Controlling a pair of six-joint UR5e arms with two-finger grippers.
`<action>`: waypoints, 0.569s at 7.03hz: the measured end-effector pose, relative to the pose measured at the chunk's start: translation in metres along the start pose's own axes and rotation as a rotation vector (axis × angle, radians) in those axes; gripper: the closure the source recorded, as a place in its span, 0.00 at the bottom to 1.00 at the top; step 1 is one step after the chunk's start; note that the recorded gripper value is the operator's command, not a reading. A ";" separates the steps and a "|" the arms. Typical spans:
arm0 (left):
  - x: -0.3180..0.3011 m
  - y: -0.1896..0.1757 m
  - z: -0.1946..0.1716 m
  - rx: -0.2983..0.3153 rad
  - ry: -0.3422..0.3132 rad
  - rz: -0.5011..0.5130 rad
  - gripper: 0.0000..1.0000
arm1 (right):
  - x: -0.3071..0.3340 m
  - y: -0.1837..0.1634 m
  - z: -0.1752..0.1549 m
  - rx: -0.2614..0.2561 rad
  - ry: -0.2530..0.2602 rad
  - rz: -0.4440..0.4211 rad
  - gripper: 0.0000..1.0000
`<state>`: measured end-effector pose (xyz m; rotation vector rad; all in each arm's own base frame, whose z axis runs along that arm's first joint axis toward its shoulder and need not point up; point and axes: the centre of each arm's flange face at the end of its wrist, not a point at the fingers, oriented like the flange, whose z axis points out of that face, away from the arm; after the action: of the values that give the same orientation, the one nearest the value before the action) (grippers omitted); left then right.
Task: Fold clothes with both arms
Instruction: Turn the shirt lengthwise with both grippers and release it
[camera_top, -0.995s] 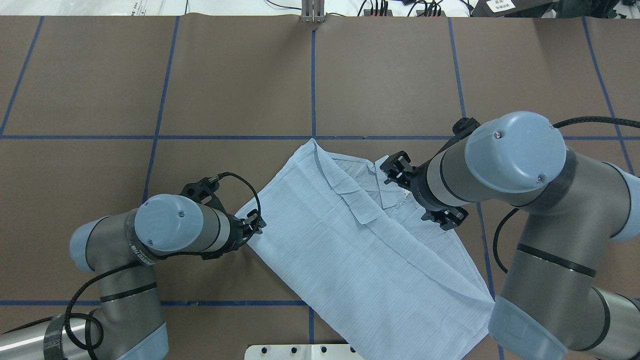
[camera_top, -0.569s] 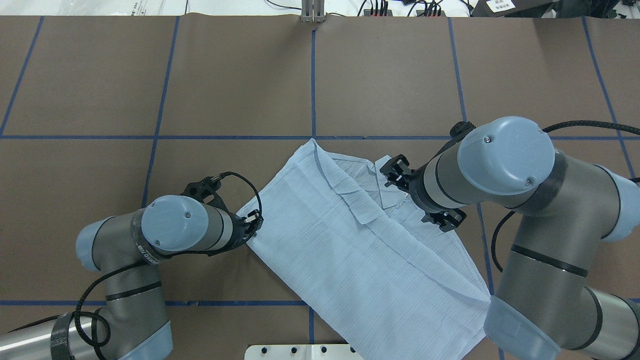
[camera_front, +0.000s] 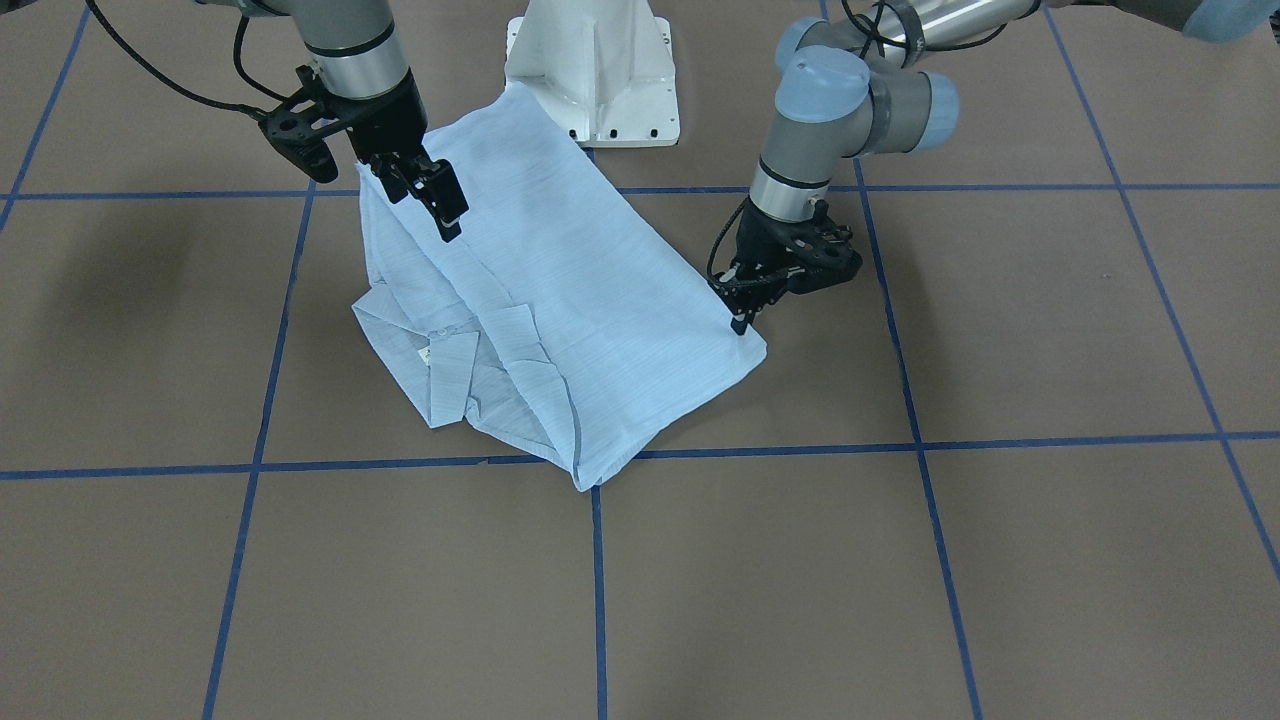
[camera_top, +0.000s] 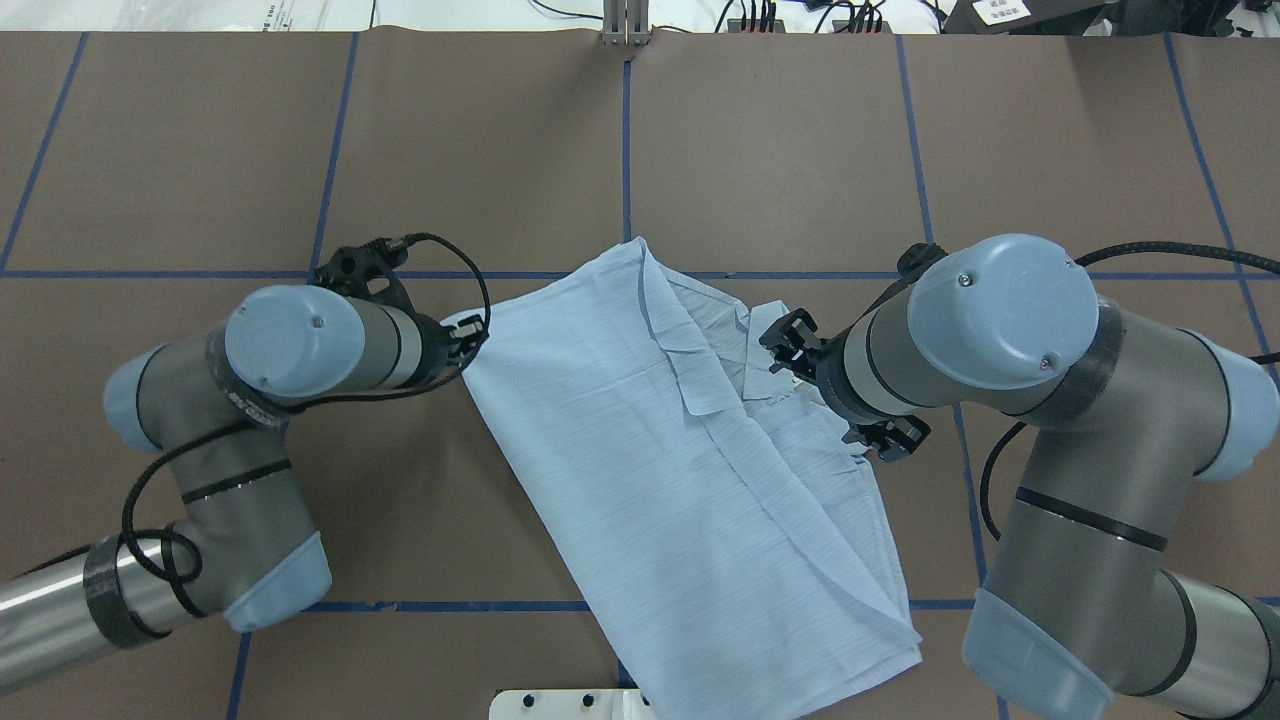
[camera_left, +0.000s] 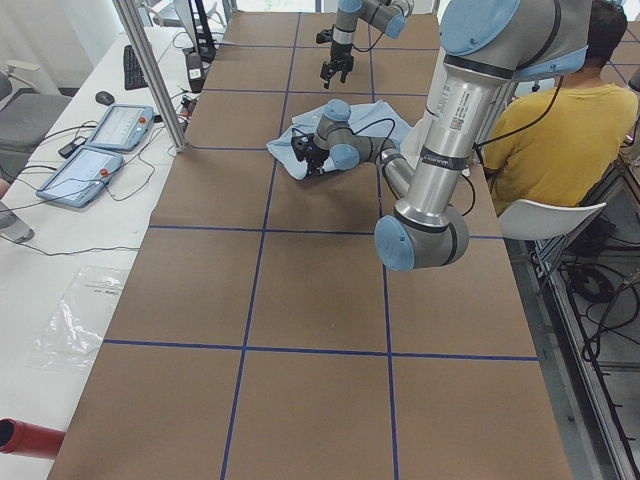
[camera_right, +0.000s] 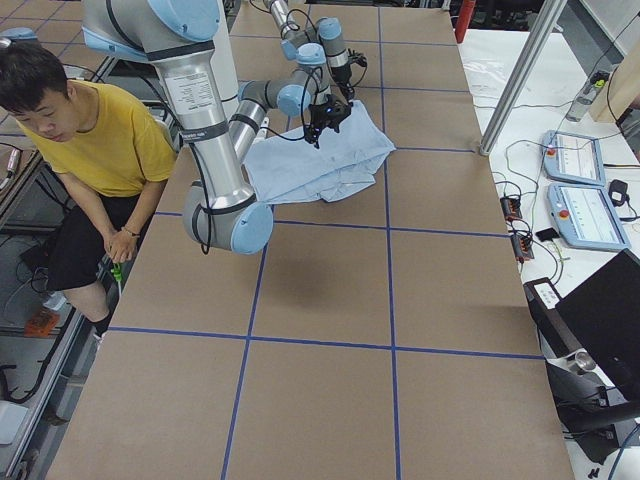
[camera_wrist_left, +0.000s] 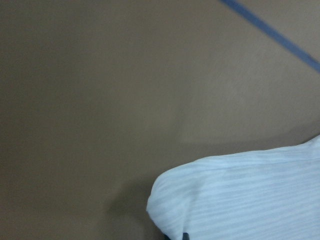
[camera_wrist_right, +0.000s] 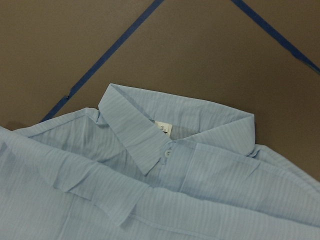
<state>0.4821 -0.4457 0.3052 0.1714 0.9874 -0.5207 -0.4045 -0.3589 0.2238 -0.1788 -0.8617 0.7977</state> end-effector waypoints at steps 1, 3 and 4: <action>0.002 -0.044 0.019 0.053 0.028 0.040 1.00 | 0.000 0.000 0.001 0.002 0.000 0.002 0.00; 0.030 -0.126 0.083 0.139 0.088 0.091 1.00 | -0.001 0.000 0.001 0.010 -0.004 -0.001 0.00; 0.047 -0.150 0.103 0.162 0.108 0.106 0.74 | -0.003 0.001 0.001 0.011 -0.009 -0.004 0.00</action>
<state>0.5064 -0.6294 0.3365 0.3985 1.0350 -0.4984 -0.4071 -0.3604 0.2223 -0.1638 -0.8663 0.7994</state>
